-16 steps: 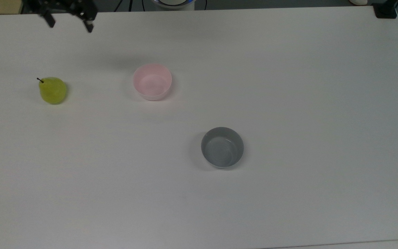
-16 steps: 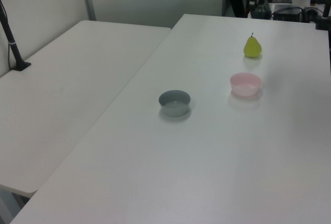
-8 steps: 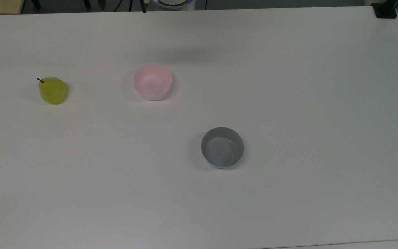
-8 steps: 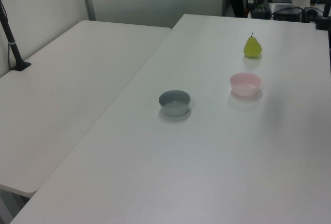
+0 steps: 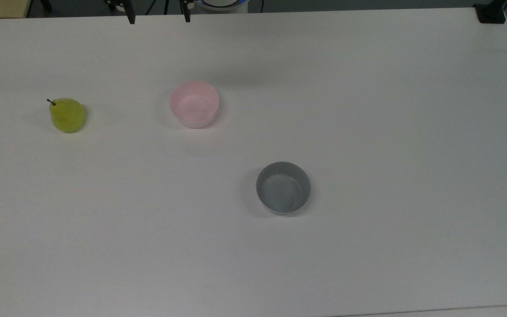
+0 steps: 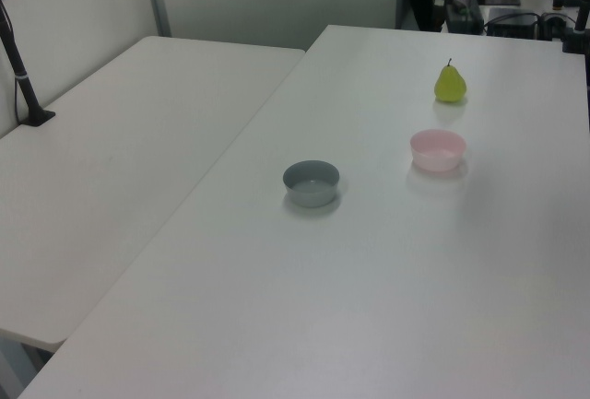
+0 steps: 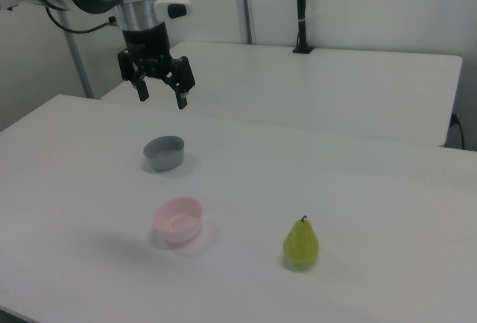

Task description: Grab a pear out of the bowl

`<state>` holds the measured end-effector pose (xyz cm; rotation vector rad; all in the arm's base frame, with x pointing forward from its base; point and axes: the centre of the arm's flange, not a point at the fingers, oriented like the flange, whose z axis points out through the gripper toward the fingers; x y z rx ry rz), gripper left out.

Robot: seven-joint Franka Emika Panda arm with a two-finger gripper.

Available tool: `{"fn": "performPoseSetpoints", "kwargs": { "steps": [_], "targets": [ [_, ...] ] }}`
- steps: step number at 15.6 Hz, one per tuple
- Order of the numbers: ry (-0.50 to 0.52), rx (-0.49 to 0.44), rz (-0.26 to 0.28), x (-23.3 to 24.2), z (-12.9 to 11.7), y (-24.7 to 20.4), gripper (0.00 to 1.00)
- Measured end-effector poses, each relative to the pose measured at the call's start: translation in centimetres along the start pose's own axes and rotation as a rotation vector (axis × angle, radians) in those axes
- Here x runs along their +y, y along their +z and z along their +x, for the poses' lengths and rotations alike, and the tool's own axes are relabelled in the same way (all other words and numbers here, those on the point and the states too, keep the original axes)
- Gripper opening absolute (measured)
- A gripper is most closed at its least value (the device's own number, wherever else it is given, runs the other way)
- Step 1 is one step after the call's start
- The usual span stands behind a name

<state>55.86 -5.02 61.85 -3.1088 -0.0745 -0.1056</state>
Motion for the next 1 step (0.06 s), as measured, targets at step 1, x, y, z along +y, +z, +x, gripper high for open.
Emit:
{"fn": "performPoseSetpoints", "kwargs": {
  "steps": [1],
  "targets": [
    [-0.001,0.000,0.000,-0.02,0.00,0.01,1.00]
  ]
}}
